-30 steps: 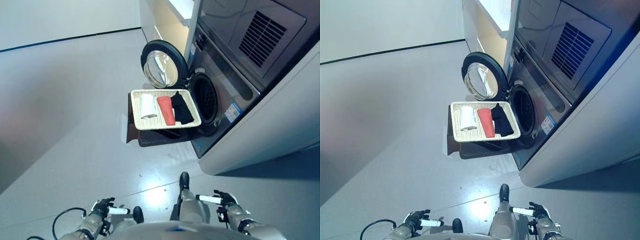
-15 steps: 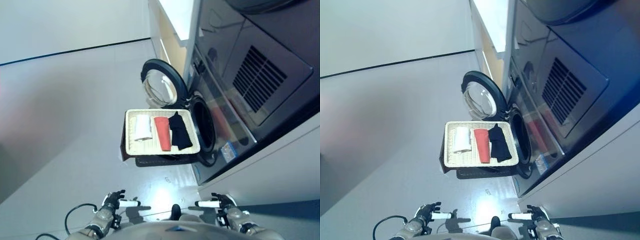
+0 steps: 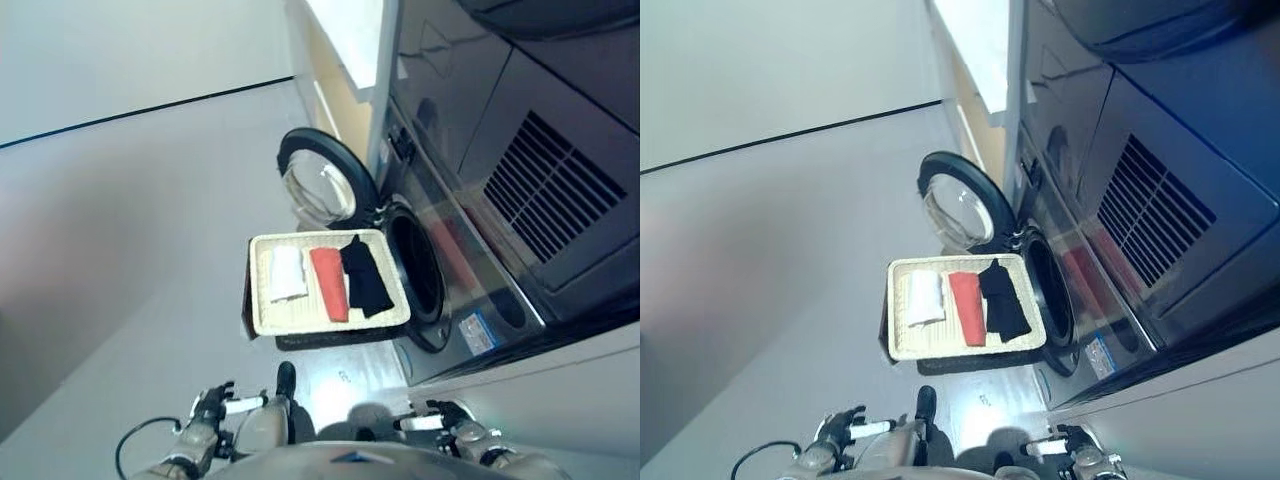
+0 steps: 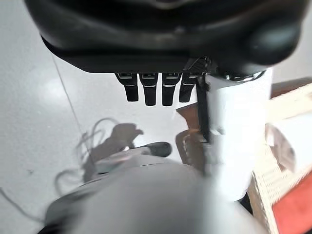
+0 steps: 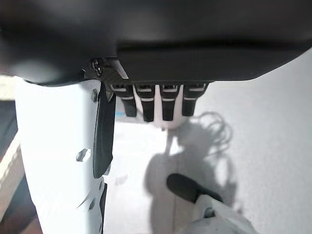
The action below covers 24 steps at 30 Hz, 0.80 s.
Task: Pick up the clothes and place them into the washing machine
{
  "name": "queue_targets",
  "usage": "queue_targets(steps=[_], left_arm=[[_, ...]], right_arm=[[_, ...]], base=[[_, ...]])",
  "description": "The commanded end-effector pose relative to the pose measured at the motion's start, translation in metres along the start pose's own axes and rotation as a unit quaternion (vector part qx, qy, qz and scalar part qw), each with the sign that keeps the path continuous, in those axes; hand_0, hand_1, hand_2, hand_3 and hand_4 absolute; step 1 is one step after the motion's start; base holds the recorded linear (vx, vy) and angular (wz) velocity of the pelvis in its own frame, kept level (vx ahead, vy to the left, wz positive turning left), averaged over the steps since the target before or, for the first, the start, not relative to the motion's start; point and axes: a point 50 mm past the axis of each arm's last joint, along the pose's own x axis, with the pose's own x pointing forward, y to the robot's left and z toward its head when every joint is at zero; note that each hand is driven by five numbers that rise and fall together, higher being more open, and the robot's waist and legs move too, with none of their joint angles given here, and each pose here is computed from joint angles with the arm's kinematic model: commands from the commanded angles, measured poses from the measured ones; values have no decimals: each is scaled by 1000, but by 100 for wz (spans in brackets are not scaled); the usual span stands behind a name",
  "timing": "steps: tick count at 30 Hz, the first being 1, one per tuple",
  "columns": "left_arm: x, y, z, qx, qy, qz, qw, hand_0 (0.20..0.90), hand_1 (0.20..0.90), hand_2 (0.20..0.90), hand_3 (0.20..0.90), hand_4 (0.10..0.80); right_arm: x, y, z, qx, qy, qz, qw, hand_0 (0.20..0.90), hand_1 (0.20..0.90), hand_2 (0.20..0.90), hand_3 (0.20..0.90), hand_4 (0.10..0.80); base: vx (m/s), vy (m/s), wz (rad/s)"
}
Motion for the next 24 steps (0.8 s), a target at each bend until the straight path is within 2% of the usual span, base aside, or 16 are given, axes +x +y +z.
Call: queue_targets(steps=[1,4,13,18,24], left_arm=[[1,7,3,36,-11,10,999,900,900,900,900,800],[2,9,7,46,-17,9,999,900,900,900,900,800],[4,27,18,77,-28,21,996,900,900,900,900,800],[6,44,29,122,-42,41,991,900,900,900,900,800],[6,44,38,116,-61,44,990,900,900,900,900,800]], right_arm=[[1,-12,16,18,-23,-26,999,900,900,900,900,800],[1,-7,15,23,-19,-18,999,900,900,900,900,800],[1,-3,20,69,-28,-8,997,900,900,900,900,800],[1,-10,48,95,-79,-16,992,900,900,900,900,800],[-2,-21,78,76,-131,-33,988,900,900,900,900,800]], base=[[161,79,-20],[303,192,-26],[232,220,14],[174,291,6],[225,13,-13]])
